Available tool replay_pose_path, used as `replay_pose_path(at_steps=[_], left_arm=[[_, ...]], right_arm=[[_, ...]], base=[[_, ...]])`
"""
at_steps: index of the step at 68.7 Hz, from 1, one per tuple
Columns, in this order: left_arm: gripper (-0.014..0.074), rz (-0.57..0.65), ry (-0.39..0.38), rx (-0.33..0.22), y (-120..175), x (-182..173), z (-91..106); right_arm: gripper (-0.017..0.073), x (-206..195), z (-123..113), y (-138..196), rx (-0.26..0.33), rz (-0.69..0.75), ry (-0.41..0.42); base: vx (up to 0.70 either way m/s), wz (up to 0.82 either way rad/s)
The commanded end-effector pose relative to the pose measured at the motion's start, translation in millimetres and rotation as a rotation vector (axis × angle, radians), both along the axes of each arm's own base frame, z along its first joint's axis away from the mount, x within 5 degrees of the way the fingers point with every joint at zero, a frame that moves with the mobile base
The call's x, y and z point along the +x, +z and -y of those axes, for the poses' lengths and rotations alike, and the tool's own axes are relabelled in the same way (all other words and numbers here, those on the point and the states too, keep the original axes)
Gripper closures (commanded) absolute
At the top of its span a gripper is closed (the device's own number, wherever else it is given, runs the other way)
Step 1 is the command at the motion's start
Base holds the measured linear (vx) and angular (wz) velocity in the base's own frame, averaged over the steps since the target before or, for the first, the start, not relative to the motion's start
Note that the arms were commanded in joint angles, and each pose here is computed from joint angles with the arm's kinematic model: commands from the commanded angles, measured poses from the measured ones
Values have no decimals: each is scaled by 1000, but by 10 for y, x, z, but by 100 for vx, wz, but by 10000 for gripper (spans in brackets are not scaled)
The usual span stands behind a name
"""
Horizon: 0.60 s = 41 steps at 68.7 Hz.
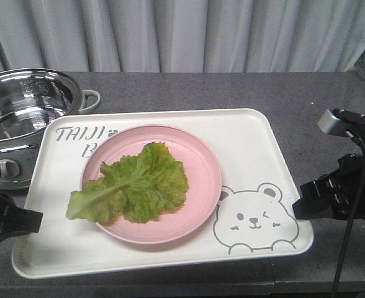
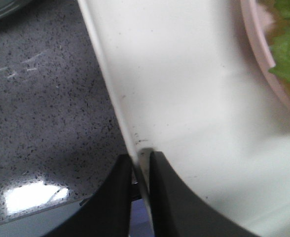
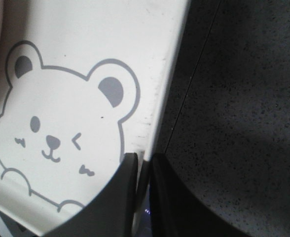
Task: Transfer vegetables to tray and serve
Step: 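Hold the tray level with both grippers while the base turns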
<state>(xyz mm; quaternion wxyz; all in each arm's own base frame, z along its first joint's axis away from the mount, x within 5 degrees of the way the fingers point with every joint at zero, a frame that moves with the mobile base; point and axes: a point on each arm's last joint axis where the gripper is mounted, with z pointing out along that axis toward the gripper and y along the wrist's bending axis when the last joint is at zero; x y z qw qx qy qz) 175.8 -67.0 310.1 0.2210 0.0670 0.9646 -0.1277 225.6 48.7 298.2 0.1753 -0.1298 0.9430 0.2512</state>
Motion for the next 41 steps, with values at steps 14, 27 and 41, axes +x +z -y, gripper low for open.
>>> replay_pose_path(at_steps=[14,27,41], left_arm=[[600,155,-1,-102,184,57,76],[600,180,-32,-88,192,66,79],[600,189,-38,-85,195,71,80]], right_arm=[[564,-196,-40,264,19,63,17],[564,-216,-42,258,20,39,21],[561,-221,-43,256,20,34,25]], base=[[0,0],[0,0],[0,0]])
